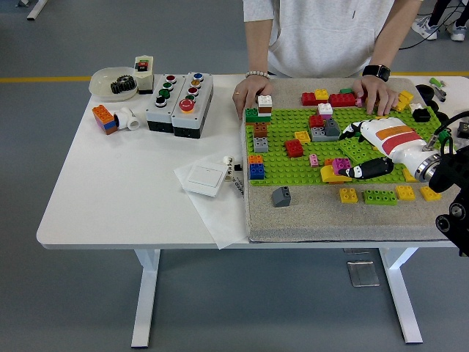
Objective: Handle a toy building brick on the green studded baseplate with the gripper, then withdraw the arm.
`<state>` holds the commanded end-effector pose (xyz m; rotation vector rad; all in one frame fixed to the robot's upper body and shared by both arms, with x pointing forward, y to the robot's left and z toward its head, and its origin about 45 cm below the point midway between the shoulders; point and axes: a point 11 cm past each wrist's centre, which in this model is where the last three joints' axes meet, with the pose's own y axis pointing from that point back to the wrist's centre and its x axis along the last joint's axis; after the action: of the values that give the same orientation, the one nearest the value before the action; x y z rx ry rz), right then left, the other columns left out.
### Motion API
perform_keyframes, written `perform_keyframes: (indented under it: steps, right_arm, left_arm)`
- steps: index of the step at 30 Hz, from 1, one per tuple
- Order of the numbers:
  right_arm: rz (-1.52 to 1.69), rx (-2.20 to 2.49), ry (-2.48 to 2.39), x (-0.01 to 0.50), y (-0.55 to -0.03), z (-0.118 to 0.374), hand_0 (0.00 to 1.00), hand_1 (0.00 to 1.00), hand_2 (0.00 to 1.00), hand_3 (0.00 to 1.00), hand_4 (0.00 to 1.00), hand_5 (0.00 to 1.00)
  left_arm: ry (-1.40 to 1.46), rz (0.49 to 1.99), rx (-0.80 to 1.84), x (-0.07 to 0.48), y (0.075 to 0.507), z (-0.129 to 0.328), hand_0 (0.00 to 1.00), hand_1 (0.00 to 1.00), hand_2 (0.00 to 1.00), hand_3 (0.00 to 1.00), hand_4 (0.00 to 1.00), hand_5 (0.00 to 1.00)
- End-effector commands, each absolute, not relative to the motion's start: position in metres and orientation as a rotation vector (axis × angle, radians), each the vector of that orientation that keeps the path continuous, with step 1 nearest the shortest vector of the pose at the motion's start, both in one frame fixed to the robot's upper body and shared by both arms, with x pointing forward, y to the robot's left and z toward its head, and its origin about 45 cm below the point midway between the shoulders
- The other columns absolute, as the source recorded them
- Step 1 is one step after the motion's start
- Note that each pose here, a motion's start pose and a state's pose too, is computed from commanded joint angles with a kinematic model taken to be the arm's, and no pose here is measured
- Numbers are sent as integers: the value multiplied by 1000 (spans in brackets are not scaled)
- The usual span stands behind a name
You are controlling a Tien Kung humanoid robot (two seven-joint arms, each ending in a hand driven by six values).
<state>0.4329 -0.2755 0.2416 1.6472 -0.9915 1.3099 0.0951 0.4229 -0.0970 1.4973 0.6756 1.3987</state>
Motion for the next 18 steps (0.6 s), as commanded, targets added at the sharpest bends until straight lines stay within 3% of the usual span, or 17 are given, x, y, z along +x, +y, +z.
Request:
perform_keyframes:
  steps: [1, 18]
  right_arm:
    - [1302, 1657, -997, 432, -275, 241, 561, 592, 666, 610, 965, 404]
    - [1243, 1716, -960, 421, -267, 226, 573, 594, 662, 619, 969, 410]
  left_arm:
    - [675, 1398, 1497, 95, 423, -97, 810, 804, 781, 618, 649, 651]
    - [677, 1400, 1497, 95, 423, -97, 808, 804, 781, 618, 648, 651]
